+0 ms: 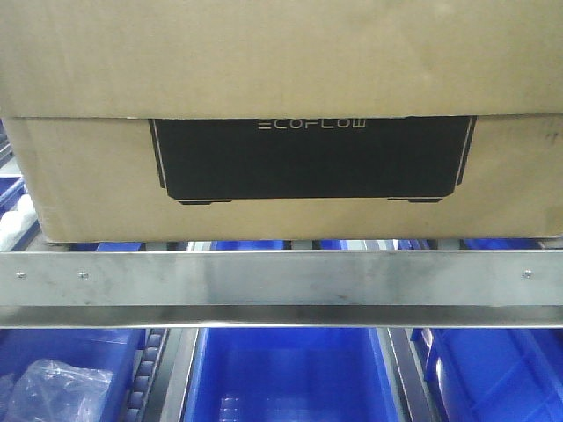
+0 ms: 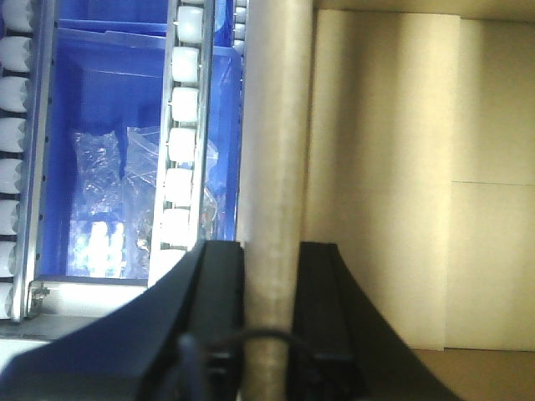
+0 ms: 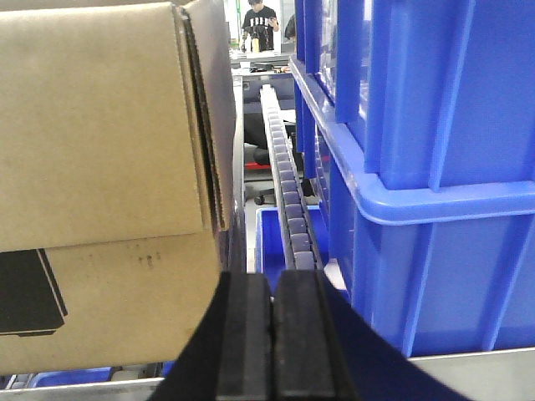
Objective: Grab box from left shelf to table start
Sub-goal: 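Close both grippers on the box's side walls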
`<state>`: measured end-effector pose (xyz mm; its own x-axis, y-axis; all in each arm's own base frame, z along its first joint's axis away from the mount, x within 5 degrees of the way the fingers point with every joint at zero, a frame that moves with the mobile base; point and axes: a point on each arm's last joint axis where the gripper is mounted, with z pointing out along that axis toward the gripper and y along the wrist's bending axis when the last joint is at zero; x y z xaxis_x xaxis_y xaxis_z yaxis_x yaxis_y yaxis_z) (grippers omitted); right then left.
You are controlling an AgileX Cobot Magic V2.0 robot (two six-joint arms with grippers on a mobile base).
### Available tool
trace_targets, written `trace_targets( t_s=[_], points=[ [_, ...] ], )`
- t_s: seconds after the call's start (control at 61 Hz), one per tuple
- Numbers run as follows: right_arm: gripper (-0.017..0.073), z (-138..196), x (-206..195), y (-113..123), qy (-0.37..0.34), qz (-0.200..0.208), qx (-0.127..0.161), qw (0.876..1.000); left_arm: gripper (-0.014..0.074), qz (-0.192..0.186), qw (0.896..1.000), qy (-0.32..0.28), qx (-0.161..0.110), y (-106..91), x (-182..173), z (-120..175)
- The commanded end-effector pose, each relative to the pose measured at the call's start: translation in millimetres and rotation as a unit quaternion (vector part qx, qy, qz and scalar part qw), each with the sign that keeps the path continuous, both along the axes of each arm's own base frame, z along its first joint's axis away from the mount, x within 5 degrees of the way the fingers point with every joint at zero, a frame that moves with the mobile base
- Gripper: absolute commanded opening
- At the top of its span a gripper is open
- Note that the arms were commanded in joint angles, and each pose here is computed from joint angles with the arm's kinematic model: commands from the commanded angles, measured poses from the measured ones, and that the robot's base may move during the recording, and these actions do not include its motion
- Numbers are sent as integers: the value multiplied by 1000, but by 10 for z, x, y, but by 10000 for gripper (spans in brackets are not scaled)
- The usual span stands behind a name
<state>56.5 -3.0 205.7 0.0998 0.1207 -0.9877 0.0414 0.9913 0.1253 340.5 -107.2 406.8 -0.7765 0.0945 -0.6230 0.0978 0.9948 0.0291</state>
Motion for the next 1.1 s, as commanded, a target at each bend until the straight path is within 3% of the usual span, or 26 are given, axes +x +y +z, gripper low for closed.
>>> trace_targets(
  t_s=[0.0, 0.77, 1.081],
  points=[
    [17, 96, -17, -3, -48, -4, -12, 999, -85, -4, 998, -57, -25, 20, -101, 278],
    [17, 110, -19, -1, -50, -4, -15, 999, -85, -4, 998, -57, -25, 20, -101, 278],
    [17, 802, -85, 2, 93, -2, -13, 996, -85, -4, 998, -57, -25, 20, -101, 278]
  ],
)
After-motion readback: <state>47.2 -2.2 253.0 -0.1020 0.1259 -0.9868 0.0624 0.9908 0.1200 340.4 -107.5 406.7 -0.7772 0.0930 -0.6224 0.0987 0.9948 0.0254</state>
